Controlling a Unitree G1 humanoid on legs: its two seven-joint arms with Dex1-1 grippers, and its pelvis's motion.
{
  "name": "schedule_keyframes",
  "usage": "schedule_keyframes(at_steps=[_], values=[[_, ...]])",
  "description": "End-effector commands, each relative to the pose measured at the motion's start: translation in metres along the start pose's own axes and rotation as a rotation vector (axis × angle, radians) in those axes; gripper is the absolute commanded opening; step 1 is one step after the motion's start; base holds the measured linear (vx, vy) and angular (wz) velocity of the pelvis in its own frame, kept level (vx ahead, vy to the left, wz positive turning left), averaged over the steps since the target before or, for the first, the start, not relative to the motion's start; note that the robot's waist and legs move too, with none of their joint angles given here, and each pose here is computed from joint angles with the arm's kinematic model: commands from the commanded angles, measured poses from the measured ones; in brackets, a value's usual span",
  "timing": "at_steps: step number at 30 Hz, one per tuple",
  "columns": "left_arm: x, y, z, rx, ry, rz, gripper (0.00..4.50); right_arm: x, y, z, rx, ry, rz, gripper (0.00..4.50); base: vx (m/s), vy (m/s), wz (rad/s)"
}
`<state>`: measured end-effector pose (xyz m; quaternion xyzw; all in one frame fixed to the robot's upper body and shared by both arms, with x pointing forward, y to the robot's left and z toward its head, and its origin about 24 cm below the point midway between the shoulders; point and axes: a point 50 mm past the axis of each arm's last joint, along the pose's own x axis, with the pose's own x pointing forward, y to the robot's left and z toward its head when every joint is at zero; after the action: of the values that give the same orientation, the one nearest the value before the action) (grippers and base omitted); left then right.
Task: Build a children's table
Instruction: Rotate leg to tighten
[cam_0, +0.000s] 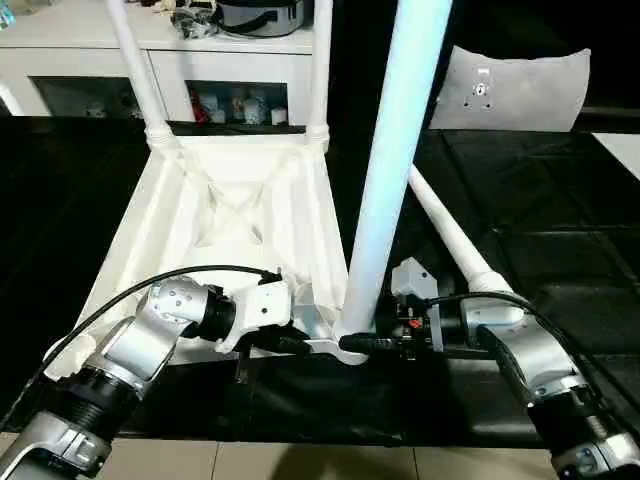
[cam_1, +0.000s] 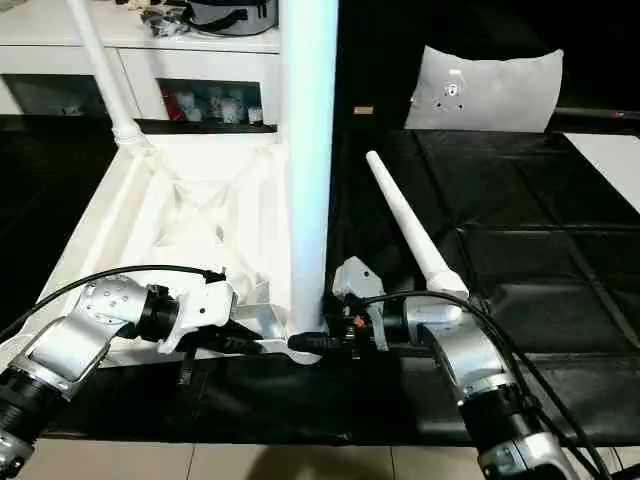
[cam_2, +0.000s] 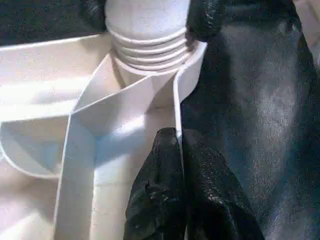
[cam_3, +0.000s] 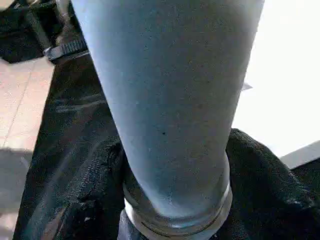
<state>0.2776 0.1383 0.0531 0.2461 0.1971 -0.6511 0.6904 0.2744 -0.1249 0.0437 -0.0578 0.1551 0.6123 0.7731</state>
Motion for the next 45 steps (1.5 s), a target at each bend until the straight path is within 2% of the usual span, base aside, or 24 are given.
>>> schedule_keyframes(at_steps=[1, 3, 5, 6, 7, 8, 9, 11, 12, 14, 15, 18, 19, 20, 24, 27, 32, 35, 36, 37, 39, 43, 45], values=[[0.015, -0.006, 0.0, -0.054, -0.008, -0.009, 0.0, 0.012, 0.005, -0.005, 0.052, -0.004, -0.032, 2.59, 0.0, 0.0, 0.0], [0.024, -0.001, 0.012, -0.119, -0.083, 0.073, 0.0, 0.024, 0.005, -0.008, 0.104, -0.028, -0.16, 2.59, 0.0, 0.0, 0.0], [0.029, 0.003, 0.017, -0.145, -0.106, 0.125, 0.0, 0.03, 0.003, -0.01, 0.119, -0.037, -0.222, 2.59, 0.0, 0.0, 0.0], [0.035, 0.007, 0.023, -0.175, -0.129, 0.177, 0.0, 0.035, 0.001, -0.012, 0.149, -0.051, -0.294, 2.59, 0.0, 0.0, 0.0], [0.045, 0.015, 0.035, -0.251, -0.186, 0.271, 0.0, 0.042, -0.005, -0.015, 0.214, -0.074, -0.432, 2.59, 0.0, 0.0, 0.0], [0.045, 0.015, 0.035, -0.251, -0.186, 0.271, 0.0, 0.042, -0.005, -0.015, 0.214, -0.074, -0.432, 2.59, 0.0, 0.0, 0.0], [0.055, 0.024, 0.045, -0.327, -0.233, 0.374, 0.0, 0.047, -0.01, -0.017, 0.278, -0.089, -0.549, 2.59, 0.0, 0.0, 0.0], [0.06, 0.033, 0.052, -0.357, -0.25, 0.477, 0.0, 0.049, -0.014, -0.016, 0.322, -0.108, -0.615, 2.59, -0.011, 0.029, -0.05], [0.06, 0.033, 0.052, -0.357, -0.25, 0.477, 0.0, 0.049, -0.014, -0.016, 0.322, -0.108, -0.615, 2.59, -0.022, 0.059, -0.1], [0.064, 0.047, 0.064, -0.387, -0.284, 0.628, 0.0, 0.05, -0.022, -0.013, 0.38, -0.144, -0.7, 2.59, 0.001, 0.031, -0.01], [0.067, 0.056, 0.076, -0.385, -0.316, 0.712, 0.0, 0.05, -0.03, -0.007, 0.418, -0.183, -0.771, 2.59, 0.0, 0.0, 0.0], [0.069, 0.058, 0.081, -0.367, -0.315, 0.703, 0.0, 0.05, -0.034, -0.004, 0.439, -0.219, -0.791, 2.59, 0.0, 0.0, 0.0], [0.071, 0.058, 0.081, -0.339, -0.278, 0.672, 0.0, 0.048, -0.035, -0.002, 0.449, -0.246, -0.802, 3.15, 0.0, 0.0, 0.0], [0.071, 0.058, 0.081, -0.333, -0.267, 0.667, 0.0, 0.048, -0.035, -0.002, 0.449, -0.249, -0.809, 3.29, 0.0, 0.0, 0.0], [0.067, 0.059, 0.074, -0.329, -0.231, 0.657, 0.0, 0.043, -0.036, -0.004, 0.452, -0.268, -0.81, 3.5, 0.042, -0.017, 0.03], [0.066, 0.061, 0.069, -0.328, -0.212, 0.666, 0.0, 0.036, -0.038, -0.006, 0.407, -0.265, -0.846, 3.71, 0.052, -0.056, 0.03], [0.064, 0.064, 0.061, -0.311, -0.166, 0.709, 0.0, 0.017, -0.038, -0.004, 0.436, -0.362, -0.871, 4.13, 0.007, -0.011, 0.0], [0.063, 0.064, 0.062, -0.348, -0.208, 0.685, 0.0, 0.008, -0.036, -0.001, 0.429, -0.418, -0.878, 4.47, 0.0, 0.0, 0.0], [0.061, 0.063, 0.066, -0.388, -0.269, 0.653, 0.27, 0.002, -0.035, 0.001, 0.424, -0.453, -0.885, 4.5, 0.0, 0.0, 0.0], [0.061, 0.063, 0.066, -0.388, -0.269, 0.653, 0.27, 0.002, -0.035, 0.001, 0.424, -0.453, -0.885, 4.5, 0.0, 0.0, 0.0], [0.058, 0.063, 0.073, -0.383, -0.328, 0.639, 0.56, -0.007, -0.034, 0.005, 0.395, -0.479, -0.917, 4.5, 0.0, 0.0, 0.0], [0.05, 0.063, 0.075, -0.373, -0.365, 0.637, 0.78, -0.013, -0.032, 0.006, 0.372, -0.449, -0.94, 4.5, 0.0, 0.0, 0.0], [0.04, 0.065, 0.076, -0.388, -0.386, 0.654, 0.78, -0.011, -0.029, 0.008, 0.371, -0.436, -0.895, 4.5, 0.0, 0.0, 0.0]])
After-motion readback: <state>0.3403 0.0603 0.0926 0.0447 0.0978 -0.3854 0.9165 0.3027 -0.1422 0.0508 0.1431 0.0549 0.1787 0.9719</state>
